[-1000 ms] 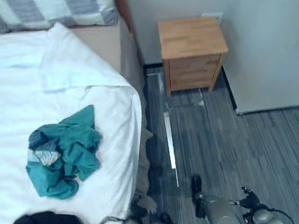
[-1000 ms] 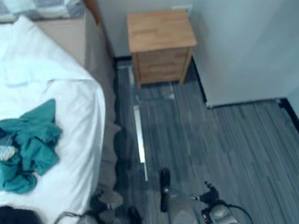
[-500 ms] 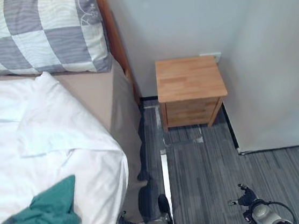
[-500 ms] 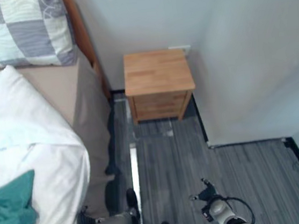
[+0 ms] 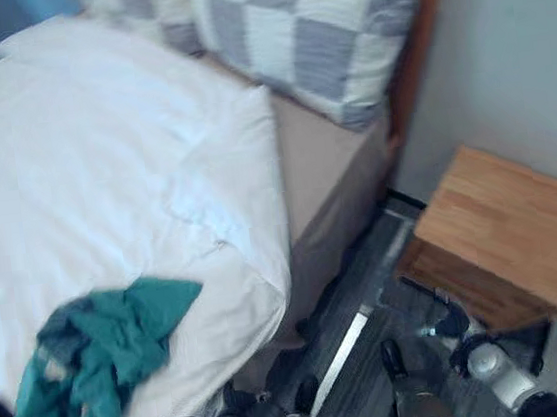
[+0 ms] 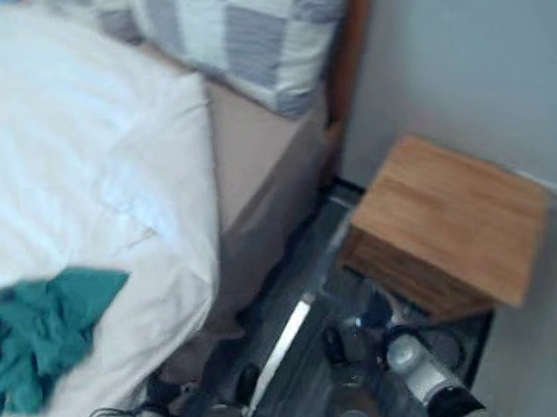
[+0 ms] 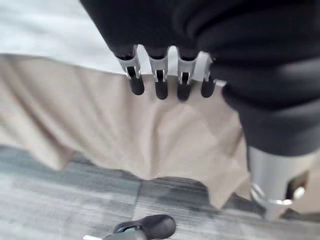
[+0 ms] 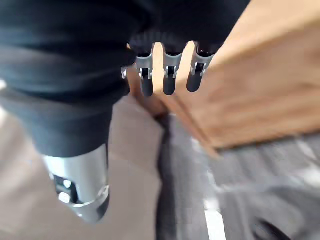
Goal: Tidy up the quilt and then pick up the clothes from the bed and put them into the laundry hamper.
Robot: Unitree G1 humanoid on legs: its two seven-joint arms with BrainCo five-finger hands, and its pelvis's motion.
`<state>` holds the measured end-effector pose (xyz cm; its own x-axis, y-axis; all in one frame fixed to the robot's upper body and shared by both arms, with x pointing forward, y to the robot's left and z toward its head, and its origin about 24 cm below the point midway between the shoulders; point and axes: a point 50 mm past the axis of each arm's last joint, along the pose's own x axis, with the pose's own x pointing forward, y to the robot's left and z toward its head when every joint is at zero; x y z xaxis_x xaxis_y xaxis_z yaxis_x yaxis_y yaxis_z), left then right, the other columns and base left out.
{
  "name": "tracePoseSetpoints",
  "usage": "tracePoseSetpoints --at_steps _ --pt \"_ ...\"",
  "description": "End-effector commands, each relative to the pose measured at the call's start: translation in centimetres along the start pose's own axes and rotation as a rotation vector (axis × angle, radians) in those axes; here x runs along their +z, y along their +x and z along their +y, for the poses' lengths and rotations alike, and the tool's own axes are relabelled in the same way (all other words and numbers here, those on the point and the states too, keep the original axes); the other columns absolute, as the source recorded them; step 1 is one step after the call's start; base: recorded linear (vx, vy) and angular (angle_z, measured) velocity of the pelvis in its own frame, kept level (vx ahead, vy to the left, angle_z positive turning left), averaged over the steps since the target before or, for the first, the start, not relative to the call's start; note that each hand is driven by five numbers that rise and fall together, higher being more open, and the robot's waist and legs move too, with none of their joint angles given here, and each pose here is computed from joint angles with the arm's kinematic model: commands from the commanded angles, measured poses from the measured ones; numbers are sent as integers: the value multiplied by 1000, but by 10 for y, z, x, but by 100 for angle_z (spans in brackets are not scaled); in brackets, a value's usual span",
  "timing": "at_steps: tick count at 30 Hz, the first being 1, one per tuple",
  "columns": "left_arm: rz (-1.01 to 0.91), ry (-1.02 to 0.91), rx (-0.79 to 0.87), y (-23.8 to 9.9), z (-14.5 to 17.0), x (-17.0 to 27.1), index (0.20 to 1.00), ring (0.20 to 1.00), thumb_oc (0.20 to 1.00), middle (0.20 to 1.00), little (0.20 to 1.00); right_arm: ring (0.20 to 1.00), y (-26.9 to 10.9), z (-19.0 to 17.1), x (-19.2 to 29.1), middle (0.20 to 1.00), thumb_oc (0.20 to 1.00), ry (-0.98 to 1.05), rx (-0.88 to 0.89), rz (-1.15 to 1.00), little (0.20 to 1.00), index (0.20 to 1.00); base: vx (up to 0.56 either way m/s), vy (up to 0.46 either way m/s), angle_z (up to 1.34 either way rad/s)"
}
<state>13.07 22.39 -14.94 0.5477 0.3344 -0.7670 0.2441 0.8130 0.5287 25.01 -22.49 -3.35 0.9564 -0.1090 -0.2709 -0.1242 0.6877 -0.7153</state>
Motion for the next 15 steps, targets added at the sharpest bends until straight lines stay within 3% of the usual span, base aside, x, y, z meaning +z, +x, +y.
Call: tracePoseSetpoints --at_steps 1,4,9,12,15 --pt "9 -27 76 -1 15 -12 1000 1000 1000 1000 1000 1000 18 -67 61 1000 1000 -97 -228 -307 1000 1000 110 -313 86" --pt "7 -25 66 0 13 -9 1000 1000 1000 1000 1000 1000 20 -95 71 1000 1000 -150 -317 -349 1000 1000 -66 -298 135" --pt "-27 21 42 2 22 -4 1000 1000 1000 1000 1000 1000 11 -162 41 1000 1000 -256 -522 -203 1000 1000 -43 -240 141" --pt "-4 57 10 0 23 -15 1000 1000 1000 1000 1000 1000 9 -190 31 1000 1000 -304 -593 -127 1000 1000 53 -30 196" --pt "16 103 12 1 29 -20 1000 1000 1000 1000 1000 1000 13 -213 38 1000 1000 -328 -672 -101 1000 1000 -75 38 101"
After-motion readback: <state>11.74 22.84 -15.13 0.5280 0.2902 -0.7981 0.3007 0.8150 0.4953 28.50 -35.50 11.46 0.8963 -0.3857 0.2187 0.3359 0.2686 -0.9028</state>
